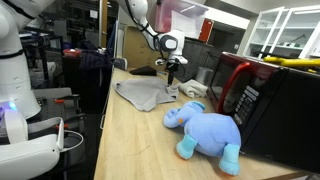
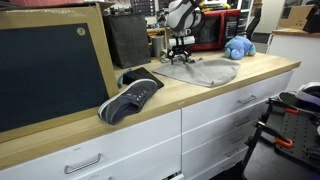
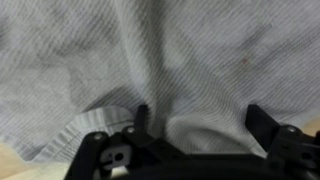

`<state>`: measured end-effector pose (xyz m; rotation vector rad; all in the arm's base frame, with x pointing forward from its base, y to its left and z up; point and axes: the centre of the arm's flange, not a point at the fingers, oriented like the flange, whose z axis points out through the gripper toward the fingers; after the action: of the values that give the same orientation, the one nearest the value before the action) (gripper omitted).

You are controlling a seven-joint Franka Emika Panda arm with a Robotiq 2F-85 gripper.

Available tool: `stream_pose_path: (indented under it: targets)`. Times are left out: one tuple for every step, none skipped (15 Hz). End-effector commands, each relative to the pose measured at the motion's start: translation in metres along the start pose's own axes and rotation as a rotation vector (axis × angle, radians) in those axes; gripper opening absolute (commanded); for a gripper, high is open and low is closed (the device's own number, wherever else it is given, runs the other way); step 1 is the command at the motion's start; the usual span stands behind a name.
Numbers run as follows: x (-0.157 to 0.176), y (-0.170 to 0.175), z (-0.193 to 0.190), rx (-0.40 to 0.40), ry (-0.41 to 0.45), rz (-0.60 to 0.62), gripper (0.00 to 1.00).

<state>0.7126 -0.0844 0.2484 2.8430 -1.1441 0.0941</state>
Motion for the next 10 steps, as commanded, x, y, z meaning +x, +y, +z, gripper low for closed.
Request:
stream_pose_path:
  targets:
    - [0.032, -0.008, 0.000, 0.031, 0.048, 0.061, 1.00]
    - [0.037, -0.007, 0.002, 0.034, 0.063, 0.065, 1.00]
    - [0.042, -0.005, 0.004, 0.033, 0.080, 0.068, 1.00]
    - [0.047, -0.002, 0.007, 0.030, 0.093, 0.075, 1.00]
    - [0.052, 0.001, 0.009, 0.025, 0.108, 0.078, 1.00]
    - [0.057, 0.006, 0.013, 0.016, 0.125, 0.078, 1.00]
    - [0.062, 0.009, 0.017, 0.010, 0.138, 0.076, 1.00]
    - [0.067, 0.012, 0.017, 0.007, 0.157, 0.066, 1.00]
    - [0.072, 0.014, 0.016, 0.007, 0.177, 0.051, 1.00]
    - [0.076, 0.015, 0.017, 0.007, 0.191, 0.036, 1.00]
